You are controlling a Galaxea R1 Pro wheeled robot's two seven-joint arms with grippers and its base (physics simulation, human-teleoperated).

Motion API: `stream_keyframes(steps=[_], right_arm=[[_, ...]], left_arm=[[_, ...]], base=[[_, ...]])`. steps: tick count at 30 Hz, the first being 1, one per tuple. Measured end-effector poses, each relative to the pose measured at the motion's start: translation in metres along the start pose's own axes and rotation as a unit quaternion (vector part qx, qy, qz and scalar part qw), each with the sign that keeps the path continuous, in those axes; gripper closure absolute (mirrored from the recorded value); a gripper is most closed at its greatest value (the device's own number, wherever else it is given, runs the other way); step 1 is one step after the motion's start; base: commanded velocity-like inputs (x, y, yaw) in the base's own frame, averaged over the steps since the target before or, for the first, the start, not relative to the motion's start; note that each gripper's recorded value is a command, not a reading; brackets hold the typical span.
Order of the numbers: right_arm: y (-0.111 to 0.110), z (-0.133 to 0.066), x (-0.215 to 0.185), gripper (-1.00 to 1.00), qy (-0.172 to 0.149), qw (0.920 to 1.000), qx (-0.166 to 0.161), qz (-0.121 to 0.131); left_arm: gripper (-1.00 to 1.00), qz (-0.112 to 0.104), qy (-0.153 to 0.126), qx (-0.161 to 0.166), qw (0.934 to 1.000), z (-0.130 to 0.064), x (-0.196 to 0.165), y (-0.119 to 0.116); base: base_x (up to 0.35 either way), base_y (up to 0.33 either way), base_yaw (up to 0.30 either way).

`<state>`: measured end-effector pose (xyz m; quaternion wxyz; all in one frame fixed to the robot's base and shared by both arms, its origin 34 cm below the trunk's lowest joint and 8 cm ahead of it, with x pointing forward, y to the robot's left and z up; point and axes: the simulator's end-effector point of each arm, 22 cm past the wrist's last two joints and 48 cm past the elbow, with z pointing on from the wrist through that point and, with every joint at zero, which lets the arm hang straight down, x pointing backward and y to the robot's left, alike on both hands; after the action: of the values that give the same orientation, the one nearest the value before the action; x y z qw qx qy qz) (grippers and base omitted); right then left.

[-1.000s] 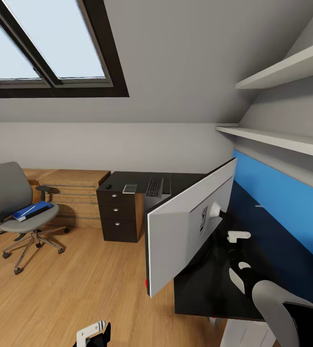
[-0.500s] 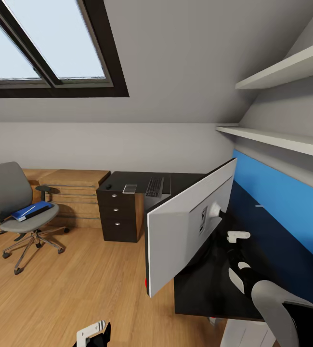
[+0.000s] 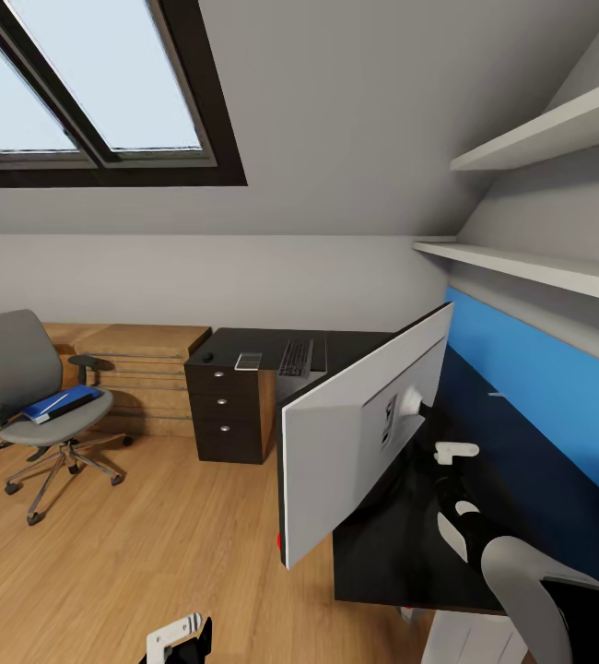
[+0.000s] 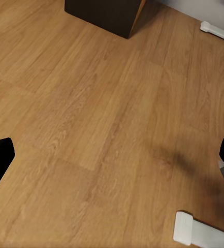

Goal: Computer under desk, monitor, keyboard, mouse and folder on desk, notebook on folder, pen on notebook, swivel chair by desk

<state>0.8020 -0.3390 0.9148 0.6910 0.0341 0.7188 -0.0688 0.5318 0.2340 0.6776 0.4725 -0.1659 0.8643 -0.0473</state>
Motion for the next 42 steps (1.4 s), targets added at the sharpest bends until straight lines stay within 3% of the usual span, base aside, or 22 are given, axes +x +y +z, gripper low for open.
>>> stream_keyframes(steps=[24, 42], right_arm=[[0.0017, 0.0005, -0.0002, 1.0, 0.0, 1.0, -0.004, -0.004], [0.0023, 0.0003, -0.0006, 1.0, 0.0, 1.0, -0.005, -0.006]], left_arm=[[-1.0, 0.0, 0.0, 0.0, 1.0, 0.0002, 0.0002, 0.0], [-1.0, 0.0, 0.0, -0.001, 1.0, 0.0, 0.0003, 0.0012]], base=[[-0.173, -0.179, 0.0], [-0.018, -0.06, 0.0]])
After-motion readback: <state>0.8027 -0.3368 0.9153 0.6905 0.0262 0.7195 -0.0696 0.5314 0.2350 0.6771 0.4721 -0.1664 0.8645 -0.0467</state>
